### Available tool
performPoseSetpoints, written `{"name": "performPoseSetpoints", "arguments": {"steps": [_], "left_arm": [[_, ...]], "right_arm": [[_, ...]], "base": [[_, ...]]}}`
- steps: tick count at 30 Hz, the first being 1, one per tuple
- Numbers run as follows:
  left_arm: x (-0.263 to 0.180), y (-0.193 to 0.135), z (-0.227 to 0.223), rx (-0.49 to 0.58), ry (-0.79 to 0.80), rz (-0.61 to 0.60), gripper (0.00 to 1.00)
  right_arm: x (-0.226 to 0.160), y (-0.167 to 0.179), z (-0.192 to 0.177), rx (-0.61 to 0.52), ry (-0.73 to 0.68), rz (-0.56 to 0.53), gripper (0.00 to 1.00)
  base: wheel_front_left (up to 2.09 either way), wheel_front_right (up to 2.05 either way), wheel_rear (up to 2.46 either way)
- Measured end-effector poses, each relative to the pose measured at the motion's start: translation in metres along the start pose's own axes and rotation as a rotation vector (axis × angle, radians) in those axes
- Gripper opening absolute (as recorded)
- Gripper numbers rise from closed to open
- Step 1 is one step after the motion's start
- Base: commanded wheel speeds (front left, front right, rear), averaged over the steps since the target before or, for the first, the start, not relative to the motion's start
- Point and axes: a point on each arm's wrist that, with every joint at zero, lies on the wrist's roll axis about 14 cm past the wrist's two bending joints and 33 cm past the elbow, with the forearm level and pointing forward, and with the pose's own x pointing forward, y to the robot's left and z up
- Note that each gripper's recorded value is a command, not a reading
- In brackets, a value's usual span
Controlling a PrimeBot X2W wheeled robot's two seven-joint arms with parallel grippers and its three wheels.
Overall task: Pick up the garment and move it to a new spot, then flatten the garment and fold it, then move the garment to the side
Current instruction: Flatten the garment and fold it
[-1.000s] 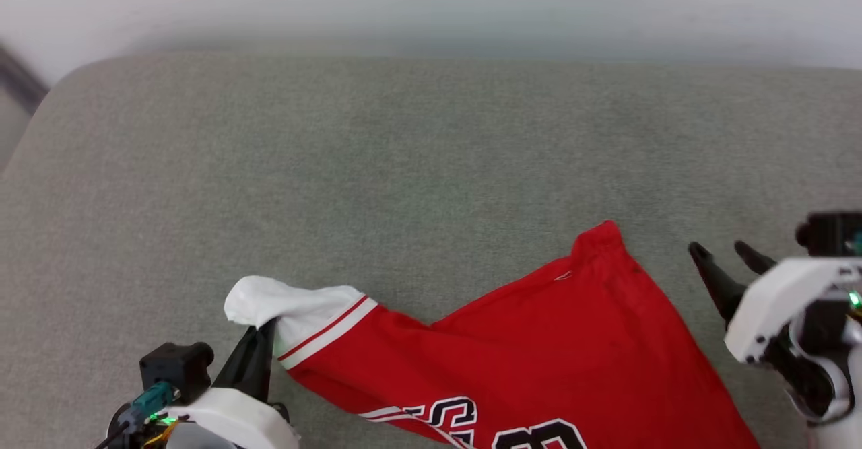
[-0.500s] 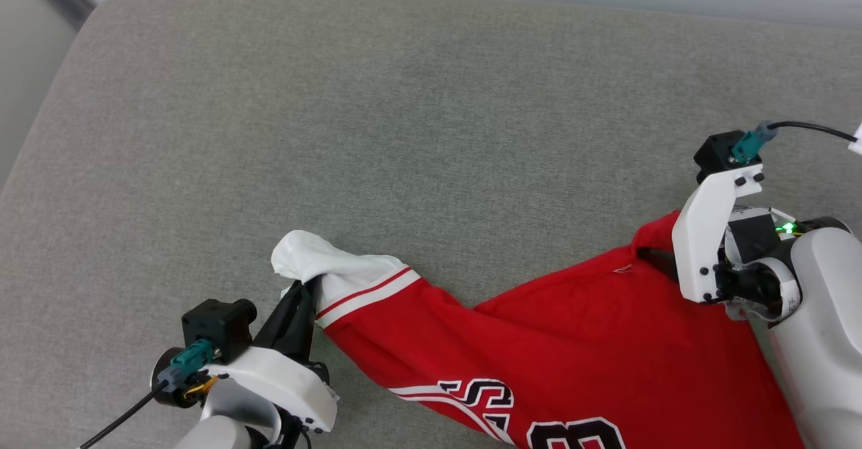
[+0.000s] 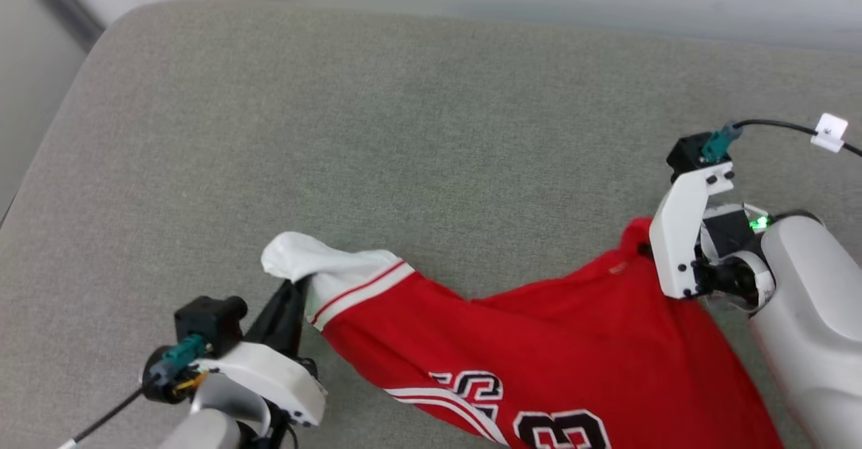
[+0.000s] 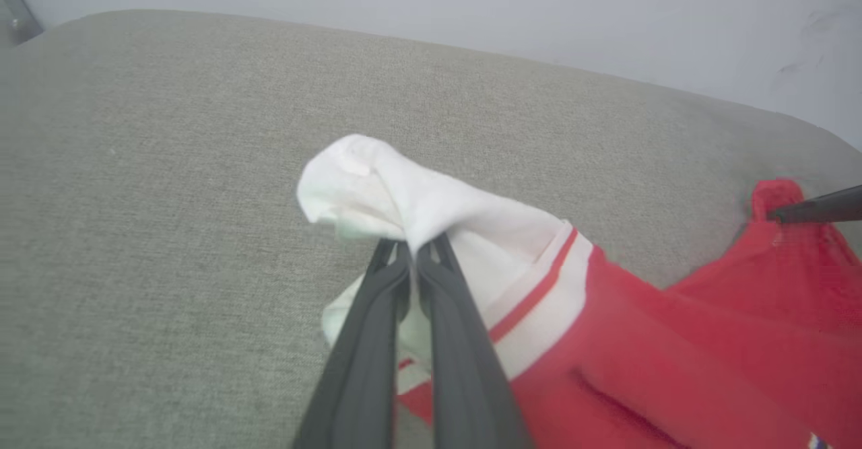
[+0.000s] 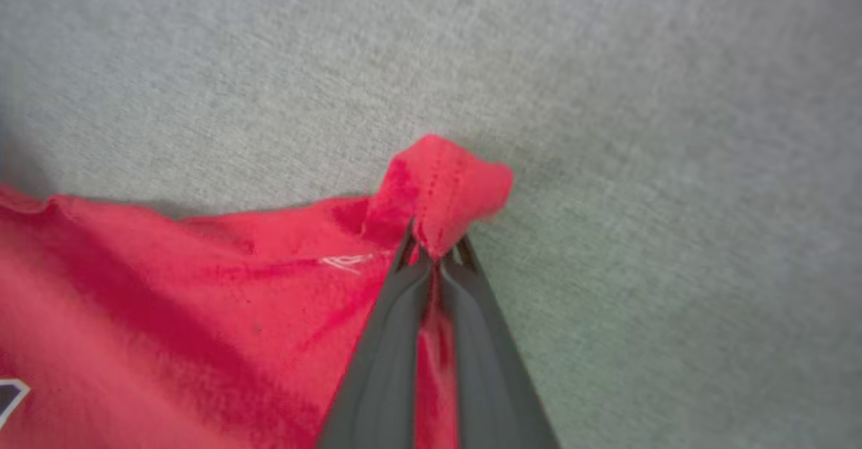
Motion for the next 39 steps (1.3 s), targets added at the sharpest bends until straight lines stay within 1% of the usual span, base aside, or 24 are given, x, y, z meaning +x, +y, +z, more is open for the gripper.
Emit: {"name": "performPoseSetpoints", "arguments": {"steps": [2,4,7,12,16,20,24,28,31,33,36,39], "left_arm": [[0.003,0.003,0.012,0.026,-0.028,-0.007,0.00],[0.010,0.002,0.034,0.058,-0.081,-0.023,0.00],[0.022,-0.006,0.074,0.105,-0.165,-0.066,0.00],[0.046,-0.029,0.138,0.166,-0.282,-0.145,0.00],[0.068,-0.049,0.181,0.139,-0.347,-0.190,0.00],[0.092,-0.061,0.224,0.130,-0.425,-0.203,0.00],[0.119,-0.069,0.265,0.144,-0.495,-0.224,0.00],[0.146,-0.064,0.310,0.172,-0.590,-0.209,0.00],[0.165,-0.066,0.337,0.203,-0.654,-0.214,0.00],[0.178,-0.069,0.349,0.204,-0.689,-0.221,0.00],[0.199,-0.067,0.361,0.223,-0.724,-0.213,0.00],[0.221,-0.066,0.358,0.219,-0.730,-0.215,0.00]], "right_arm": [[-0.011,-0.002,0.017,-0.031,-0.084,-0.021,0.00],[-0.029,-0.008,0.039,-0.055,-0.197,-0.053,0.00],[-0.054,-0.018,0.061,-0.058,-0.331,-0.096,0.00],[-0.103,-0.043,0.092,-0.029,-0.524,-0.187,0.00],[-0.140,-0.060,0.114,-0.006,-0.656,-0.248,0.00],[-0.176,-0.071,0.148,-0.001,-0.796,-0.285,0.00],[-0.204,-0.080,0.189,-0.042,-0.921,-0.329,0.00],[-0.237,-0.084,0.236,-0.097,-1.086,-0.363,0.00],[-0.256,-0.090,0.263,-0.127,-1.188,-0.390,0.00],[-0.262,-0.096,0.278,-0.144,-1.238,-0.408,0.00],[-0.263,-0.102,0.297,-0.169,-1.286,-0.427,0.00],[-0.252,-0.110,0.311,-0.188,-1.299,-0.439,0.00]], "base": [[0.00,0.00,0.00],[0.00,0.00,0.00],[0.00,0.00,0.00],[0.00,0.00,0.00],[0.00,0.00,0.00],[0.00,0.00,0.00],[0.00,0.00,0.00],[0.00,0.00,0.00],[0.00,0.00,0.00],[0.00,0.00,0.00],[0.00,0.00,0.00],[0.00,0.00,0.00]]}}
